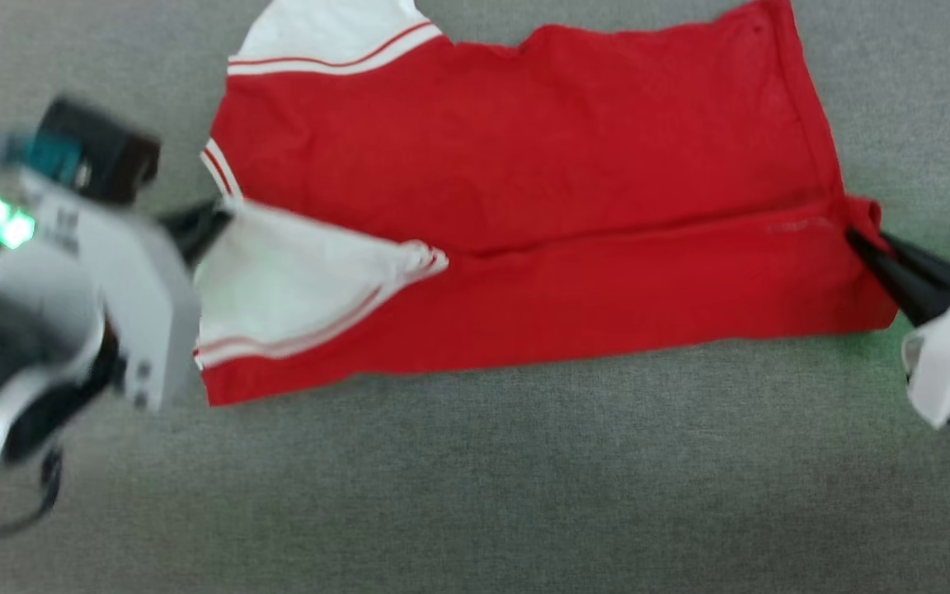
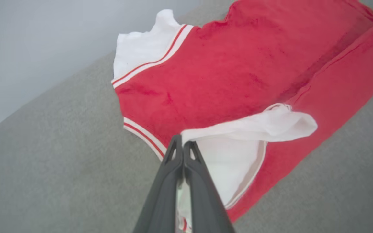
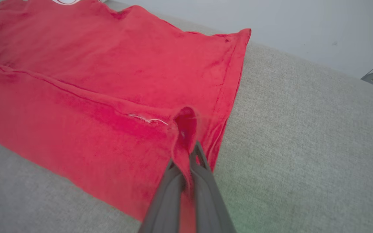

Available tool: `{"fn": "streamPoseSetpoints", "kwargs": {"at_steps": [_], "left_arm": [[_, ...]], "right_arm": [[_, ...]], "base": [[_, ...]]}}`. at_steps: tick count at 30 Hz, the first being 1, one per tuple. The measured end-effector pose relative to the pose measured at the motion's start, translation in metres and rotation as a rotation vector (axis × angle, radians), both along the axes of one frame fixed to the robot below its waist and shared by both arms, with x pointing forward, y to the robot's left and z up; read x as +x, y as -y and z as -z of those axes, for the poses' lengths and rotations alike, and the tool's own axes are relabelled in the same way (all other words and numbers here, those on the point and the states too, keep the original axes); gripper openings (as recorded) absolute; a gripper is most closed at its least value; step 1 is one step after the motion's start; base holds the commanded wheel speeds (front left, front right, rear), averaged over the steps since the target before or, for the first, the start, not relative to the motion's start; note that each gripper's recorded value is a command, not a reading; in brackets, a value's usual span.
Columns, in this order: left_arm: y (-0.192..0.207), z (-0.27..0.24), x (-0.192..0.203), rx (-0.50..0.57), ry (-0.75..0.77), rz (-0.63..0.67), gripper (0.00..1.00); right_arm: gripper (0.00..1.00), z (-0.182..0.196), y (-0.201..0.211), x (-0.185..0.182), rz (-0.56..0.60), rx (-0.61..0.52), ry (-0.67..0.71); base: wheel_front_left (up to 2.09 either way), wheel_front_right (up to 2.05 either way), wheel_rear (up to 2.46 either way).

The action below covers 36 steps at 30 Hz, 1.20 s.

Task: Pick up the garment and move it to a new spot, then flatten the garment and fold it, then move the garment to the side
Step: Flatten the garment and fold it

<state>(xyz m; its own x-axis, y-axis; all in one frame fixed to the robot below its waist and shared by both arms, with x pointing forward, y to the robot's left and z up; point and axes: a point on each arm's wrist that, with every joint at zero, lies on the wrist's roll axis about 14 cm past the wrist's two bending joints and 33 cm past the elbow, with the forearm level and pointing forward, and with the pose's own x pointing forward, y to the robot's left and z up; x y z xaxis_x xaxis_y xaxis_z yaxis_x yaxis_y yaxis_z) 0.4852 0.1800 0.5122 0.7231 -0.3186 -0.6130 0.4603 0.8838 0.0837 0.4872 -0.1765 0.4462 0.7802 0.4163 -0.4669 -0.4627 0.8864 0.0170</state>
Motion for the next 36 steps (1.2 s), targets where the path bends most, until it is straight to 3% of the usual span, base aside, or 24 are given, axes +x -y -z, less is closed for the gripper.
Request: {"fn": "streamPoseSetpoints", "kwargs": {"at_steps": [8, 16, 24, 25, 26, 28, 29, 30, 32, 33, 36], "left_arm": [[0.011, 0.046, 0.042, 0.004, -0.132, 0.011, 0.0], [0.003, 0.102, 0.035, 0.027, -0.338, -0.052, 0.0], [-0.002, 0.115, 0.038, 0.04, -0.414, -0.103, 0.0], [-0.002, 0.115, 0.038, 0.041, -0.416, -0.104, 0.05], [-0.002, 0.114, 0.039, 0.038, -0.412, -0.108, 0.18], [-0.001, 0.111, 0.041, 0.032, -0.4, -0.116, 0.61], [-0.002, 0.11, 0.041, 0.032, -0.396, -0.121, 0.97], [-0.002, 0.108, 0.042, 0.033, -0.386, -0.123, 1.0], [-0.003, 0.102, 0.042, 0.03, -0.368, -0.128, 1.0], [-0.004, 0.099, 0.043, 0.03, -0.357, -0.129, 1.0], [-0.008, 0.086, 0.044, 0.028, -0.317, -0.138, 1.0]], "right_arm": [[0.0, 0.031, 0.002, 0.024, 0.021, -0.041, -0.1], [0.0, 0.052, -0.003, 0.03, 0.023, -0.032, -0.194], [0.0, 0.054, -0.005, 0.033, 0.028, -0.033, -0.253], [0.0, 0.054, -0.004, 0.034, 0.029, -0.037, -0.256], [0.0, 0.054, -0.005, 0.034, 0.03, -0.035, -0.26], [0.0, 0.053, -0.005, 0.034, 0.031, -0.037, -0.267], [0.13, 0.052, -0.005, 0.034, 0.032, -0.039, -0.269], [0.32, 0.052, -0.005, 0.033, 0.035, -0.039, -0.274], [0.93, 0.051, -0.005, 0.032, 0.036, -0.044, -0.284], [1.0, 0.05, -0.005, 0.031, 0.037, -0.046, -0.291], [1.0, 0.044, -0.007, 0.031, 0.036, -0.046, -0.286]], "base": [[0.0, 0.0, 0.0], [0.0, 0.0, 0.0], [0.0, 0.0, 0.0], [0.0, 0.0, 0.0], [0.0, 0.0, 0.0], [0.0, 0.0, 0.0], [0.0, 0.0, 0.0], [0.0, 0.0, 0.0], [0.0, 0.0, 0.0], [0.0, 0.0, 0.0], [0.0, 0.0, 0.0]]}}
